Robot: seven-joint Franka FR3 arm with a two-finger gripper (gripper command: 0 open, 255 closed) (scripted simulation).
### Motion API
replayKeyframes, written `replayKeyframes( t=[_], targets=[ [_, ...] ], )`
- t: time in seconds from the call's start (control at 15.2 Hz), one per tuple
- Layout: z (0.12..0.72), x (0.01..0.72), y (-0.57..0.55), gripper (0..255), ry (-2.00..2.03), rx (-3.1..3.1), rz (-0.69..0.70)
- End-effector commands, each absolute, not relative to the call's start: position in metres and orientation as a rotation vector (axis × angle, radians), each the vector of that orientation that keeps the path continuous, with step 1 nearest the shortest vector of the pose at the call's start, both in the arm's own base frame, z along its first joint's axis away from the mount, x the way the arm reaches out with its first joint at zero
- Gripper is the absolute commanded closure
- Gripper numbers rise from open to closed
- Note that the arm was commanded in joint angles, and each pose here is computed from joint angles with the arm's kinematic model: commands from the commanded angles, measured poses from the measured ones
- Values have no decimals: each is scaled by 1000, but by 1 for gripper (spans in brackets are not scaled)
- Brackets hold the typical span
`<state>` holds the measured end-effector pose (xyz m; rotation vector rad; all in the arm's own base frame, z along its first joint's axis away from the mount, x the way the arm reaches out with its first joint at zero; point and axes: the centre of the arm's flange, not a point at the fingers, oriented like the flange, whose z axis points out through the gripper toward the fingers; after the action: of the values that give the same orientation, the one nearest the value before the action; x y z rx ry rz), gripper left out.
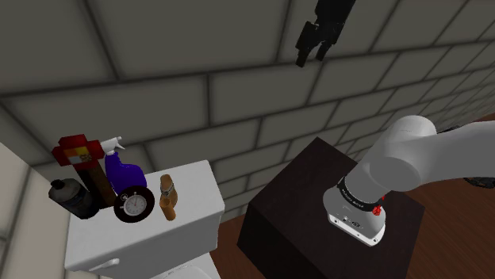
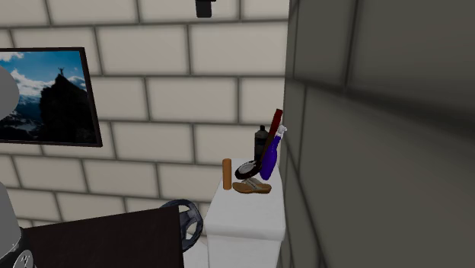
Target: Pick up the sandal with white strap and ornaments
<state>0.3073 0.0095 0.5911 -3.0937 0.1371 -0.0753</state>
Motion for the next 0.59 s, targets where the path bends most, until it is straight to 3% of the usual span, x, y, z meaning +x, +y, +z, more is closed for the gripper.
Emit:
replayKeyframes(
  t=[0.0, 0.53],
  targets=[
    [591, 307, 10, 0, 137, -3094, -75],
    [519, 338, 82, 0, 213, -3099, -60]
  ],
)
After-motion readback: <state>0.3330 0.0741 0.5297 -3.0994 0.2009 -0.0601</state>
